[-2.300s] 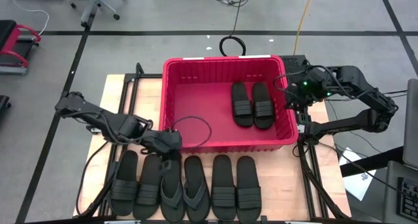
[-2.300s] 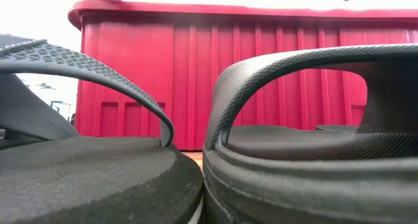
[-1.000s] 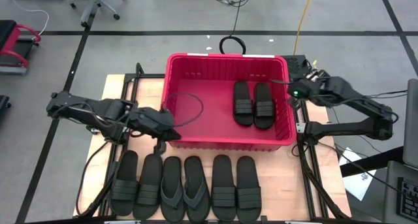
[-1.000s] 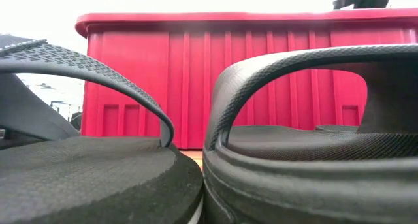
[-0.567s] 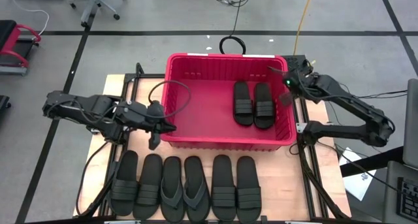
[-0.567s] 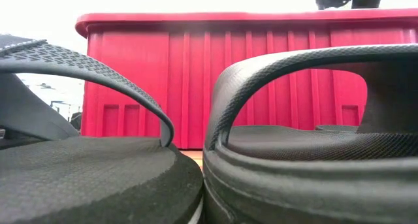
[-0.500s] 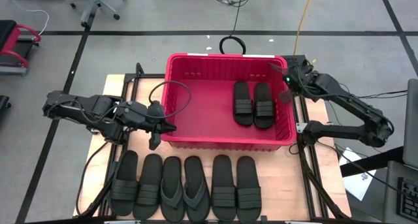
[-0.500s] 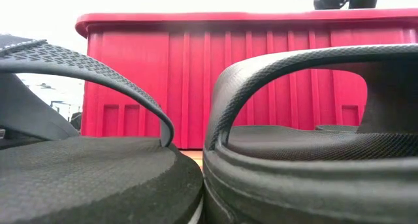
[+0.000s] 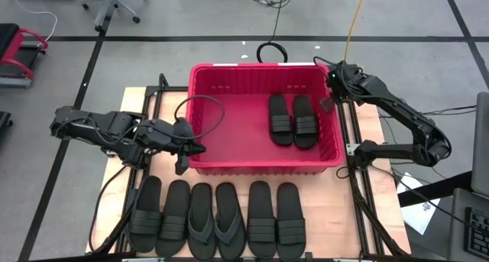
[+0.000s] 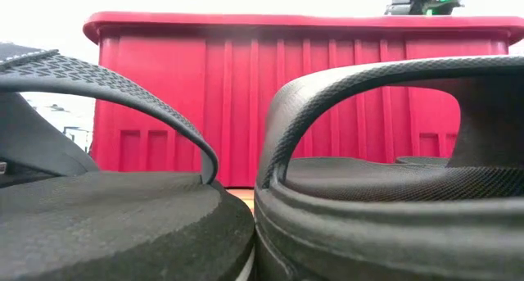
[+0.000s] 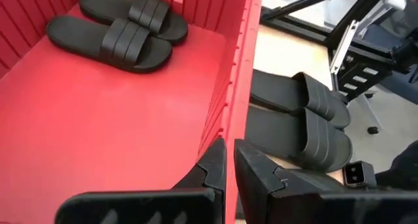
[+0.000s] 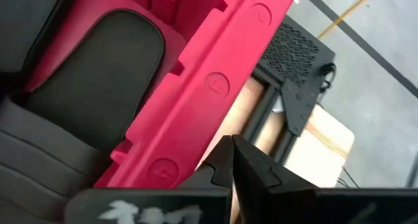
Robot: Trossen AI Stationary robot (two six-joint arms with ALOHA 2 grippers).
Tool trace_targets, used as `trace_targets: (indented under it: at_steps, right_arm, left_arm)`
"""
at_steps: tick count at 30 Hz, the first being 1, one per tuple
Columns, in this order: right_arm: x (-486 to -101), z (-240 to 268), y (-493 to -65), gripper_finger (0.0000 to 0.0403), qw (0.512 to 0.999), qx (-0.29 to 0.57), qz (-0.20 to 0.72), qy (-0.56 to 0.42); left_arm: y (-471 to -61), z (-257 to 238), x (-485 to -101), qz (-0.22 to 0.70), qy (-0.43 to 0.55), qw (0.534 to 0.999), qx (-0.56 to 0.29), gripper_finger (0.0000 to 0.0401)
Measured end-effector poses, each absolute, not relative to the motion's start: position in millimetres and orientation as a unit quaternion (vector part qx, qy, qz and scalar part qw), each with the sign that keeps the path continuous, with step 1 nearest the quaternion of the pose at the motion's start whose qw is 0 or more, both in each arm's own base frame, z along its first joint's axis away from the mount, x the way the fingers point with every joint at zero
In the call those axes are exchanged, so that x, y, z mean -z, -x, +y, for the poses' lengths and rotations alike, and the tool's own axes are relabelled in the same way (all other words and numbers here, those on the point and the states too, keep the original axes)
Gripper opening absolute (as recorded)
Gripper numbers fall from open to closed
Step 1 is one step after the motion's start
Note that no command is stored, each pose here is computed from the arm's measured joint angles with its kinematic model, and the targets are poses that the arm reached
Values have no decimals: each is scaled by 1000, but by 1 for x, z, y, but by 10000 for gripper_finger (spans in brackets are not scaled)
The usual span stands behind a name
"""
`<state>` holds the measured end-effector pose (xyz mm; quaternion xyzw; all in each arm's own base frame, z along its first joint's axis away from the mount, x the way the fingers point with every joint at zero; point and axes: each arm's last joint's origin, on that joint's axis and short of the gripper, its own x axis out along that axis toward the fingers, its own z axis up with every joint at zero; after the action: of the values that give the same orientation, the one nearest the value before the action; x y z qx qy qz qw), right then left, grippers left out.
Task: Pick and place slides into bin
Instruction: Adjust the red bin, then put the black slipper into the red bin
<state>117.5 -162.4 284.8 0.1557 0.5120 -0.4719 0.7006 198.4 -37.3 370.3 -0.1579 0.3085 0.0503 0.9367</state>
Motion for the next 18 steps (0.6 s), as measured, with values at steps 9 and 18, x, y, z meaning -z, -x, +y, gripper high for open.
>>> trace_targets:
  at_steps: [9, 18]
  right_arm:
    - [-288, -161, -117, 0, 709, 473, 500, -151]
    - [-313, -152, -111, 0, 713, 483, 490, -135]
  left_arm:
    - [-196, -37, -367, 330, 163, 928, -56, 26]
    - [-194, -37, -368, 327, 141, 933, -45, 26]
